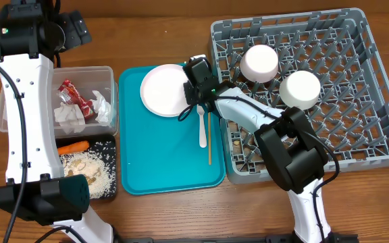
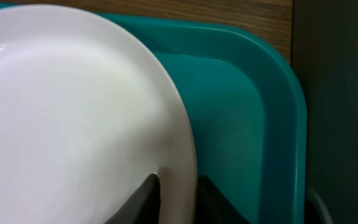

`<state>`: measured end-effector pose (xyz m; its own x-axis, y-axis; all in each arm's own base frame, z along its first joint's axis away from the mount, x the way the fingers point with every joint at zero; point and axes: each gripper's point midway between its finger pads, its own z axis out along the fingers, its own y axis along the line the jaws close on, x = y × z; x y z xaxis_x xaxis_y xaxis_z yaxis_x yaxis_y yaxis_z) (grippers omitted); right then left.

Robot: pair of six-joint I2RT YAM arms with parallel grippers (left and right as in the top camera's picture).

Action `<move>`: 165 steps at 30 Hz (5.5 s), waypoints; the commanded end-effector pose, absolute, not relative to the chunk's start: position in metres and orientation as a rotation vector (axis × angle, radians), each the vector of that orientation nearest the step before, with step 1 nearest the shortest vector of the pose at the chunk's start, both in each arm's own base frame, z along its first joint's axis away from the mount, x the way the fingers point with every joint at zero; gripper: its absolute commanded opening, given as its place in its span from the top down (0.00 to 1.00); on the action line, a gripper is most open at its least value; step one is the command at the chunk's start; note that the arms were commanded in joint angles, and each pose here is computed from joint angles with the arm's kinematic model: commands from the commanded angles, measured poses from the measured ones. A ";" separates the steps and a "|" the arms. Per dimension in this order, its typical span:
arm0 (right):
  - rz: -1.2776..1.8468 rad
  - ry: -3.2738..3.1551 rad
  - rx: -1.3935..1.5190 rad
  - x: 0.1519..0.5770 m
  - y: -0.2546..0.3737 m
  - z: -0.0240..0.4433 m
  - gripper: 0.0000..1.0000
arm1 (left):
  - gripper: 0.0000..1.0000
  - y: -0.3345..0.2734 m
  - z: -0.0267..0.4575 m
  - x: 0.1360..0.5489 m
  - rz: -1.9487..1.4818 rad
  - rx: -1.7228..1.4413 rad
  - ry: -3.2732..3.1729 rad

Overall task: Sort waste into correct bins and load items into the dishwasher
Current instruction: 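Grasp the pink plate rim with the right gripper and lift, then carry the pink plate right and stand it upright in the rack, then release the plate and move the right gripper to the white fork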

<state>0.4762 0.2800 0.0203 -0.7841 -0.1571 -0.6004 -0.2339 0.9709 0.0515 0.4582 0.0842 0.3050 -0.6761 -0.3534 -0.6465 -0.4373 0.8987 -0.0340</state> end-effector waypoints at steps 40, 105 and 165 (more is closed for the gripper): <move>0.327 2.257 -0.235 0.458 0.267 0.204 0.96 | 0.00 0.082 0.321 0.457 0.139 -0.566 2.338; -1.345 2.053 -0.447 0.498 -0.085 0.308 0.96 | 0.00 0.082 0.321 0.457 0.139 -0.567 2.338; -0.772 1.931 0.159 0.433 -0.007 0.335 0.00 | 0.00 0.082 0.321 0.457 0.139 -0.566 2.338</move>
<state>0.4410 -0.0361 0.3399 -0.5803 -0.3886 -0.7157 0.3515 0.6732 -0.6505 0.4582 0.0841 0.3049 -0.6764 -0.3535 -0.6462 -0.4371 0.8988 -0.0342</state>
